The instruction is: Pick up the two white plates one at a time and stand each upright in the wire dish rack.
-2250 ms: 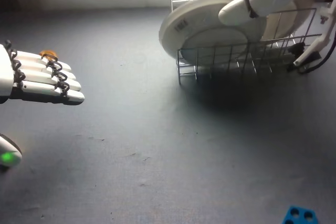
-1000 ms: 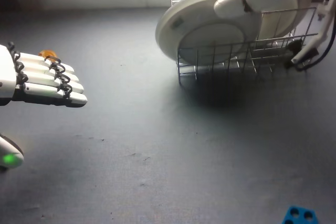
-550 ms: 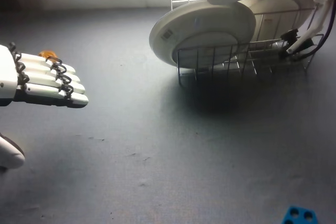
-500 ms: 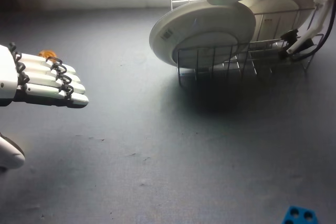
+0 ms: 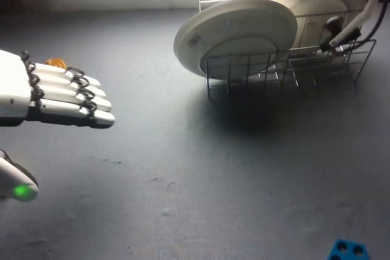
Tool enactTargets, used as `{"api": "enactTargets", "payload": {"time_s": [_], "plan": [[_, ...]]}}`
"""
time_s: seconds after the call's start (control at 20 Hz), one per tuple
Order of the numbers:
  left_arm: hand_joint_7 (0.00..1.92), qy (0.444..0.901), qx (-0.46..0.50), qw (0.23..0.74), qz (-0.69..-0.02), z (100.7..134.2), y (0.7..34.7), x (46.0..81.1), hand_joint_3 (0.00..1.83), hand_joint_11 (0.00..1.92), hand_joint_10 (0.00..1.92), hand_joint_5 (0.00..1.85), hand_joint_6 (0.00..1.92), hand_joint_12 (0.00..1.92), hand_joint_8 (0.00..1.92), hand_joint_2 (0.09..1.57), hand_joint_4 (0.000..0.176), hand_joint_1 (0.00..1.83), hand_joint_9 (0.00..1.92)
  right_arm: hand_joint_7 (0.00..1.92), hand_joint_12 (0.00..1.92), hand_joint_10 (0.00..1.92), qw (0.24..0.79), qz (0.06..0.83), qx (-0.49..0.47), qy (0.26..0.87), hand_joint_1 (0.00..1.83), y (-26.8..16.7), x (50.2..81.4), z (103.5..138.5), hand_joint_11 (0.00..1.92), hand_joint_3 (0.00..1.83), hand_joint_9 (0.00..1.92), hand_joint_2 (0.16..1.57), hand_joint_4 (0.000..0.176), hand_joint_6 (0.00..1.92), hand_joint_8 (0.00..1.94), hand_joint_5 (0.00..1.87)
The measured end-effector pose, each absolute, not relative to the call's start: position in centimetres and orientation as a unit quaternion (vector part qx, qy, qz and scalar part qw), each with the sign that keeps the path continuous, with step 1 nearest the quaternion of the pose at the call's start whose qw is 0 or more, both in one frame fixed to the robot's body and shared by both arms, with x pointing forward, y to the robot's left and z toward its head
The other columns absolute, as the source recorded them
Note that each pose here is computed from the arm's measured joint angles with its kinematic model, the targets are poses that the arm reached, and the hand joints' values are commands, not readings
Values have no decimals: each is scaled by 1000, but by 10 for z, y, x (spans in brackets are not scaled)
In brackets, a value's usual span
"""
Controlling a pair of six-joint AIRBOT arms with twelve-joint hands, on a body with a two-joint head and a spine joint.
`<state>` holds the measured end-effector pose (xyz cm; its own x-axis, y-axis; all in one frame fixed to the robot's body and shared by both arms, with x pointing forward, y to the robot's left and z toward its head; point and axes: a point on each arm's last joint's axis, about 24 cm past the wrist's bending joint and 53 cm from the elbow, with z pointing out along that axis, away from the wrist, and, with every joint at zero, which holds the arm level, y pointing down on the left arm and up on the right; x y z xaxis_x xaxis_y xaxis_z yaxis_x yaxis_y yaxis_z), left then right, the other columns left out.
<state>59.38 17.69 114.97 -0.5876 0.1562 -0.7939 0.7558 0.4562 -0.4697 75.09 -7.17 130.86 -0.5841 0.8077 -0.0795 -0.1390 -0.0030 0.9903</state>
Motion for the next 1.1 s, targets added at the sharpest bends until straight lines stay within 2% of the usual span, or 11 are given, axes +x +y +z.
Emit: {"api": "enactTargets", "payload": {"time_s": [0.2,0.3,0.45,0.5,0.55,0.65,0.85,1.1], "plan": [[0,767,301,349,-446,1160,166,584,0,0,0,0,0,0,0,1067,0,0,0,915,1004,0,420,646,203,604,1187,-68,743,1331,430,0,880,950,0,0,0,868],[0,766,299,348,-451,1162,163,582,0,0,0,0,0,0,0,1054,0,0,0,898,1046,0,443,632,166,613,1185,-63,739,1331,348,0,852,940,0,0,0,855],[0,766,296,349,-452,1163,161,582,0,0,0,0,0,0,0,1061,0,0,0,817,1054,0,499,591,75,629,1171,-52,728,1333,335,7,783,968,0,0,0,759],[0,765,299,349,-451,1163,159,581,0,0,0,0,0,0,0,1061,0,0,0,800,1051,0,516,580,45,628,1169,-49,721,1335,329,2,766,960,0,0,0,742],[0,762,303,351,-452,1166,156,579,0,0,0,0,0,0,0,1061,0,0,0,791,1050,0,560,551,-23,618,1167,-41,705,1341,326,5,761,966,0,0,0,731],[0,753,315,355,-456,1172,146,575,0,0,0,0,0,0,0,1059,0,0,0,783,1045,2,593,534,-101,594,1142,-29,676,1350,334,1,765,958,0,0,0,716],[0,743,337,344,-465,1173,130,557,0,0,0,1,0,0,0,1063,0,0,0,653,1035,0,603,525,-213,562,1102,-4,625,1341,208,3,625,968,0,0,0,610],[0,747,351,332,-457,1164,126,547,0,0,0,0,0,0,0,1061,0,0,0,514,1054,0,605,497,-272,560,1048,-15,595,1317,64,0,489,946,0,0,0,493]]}}
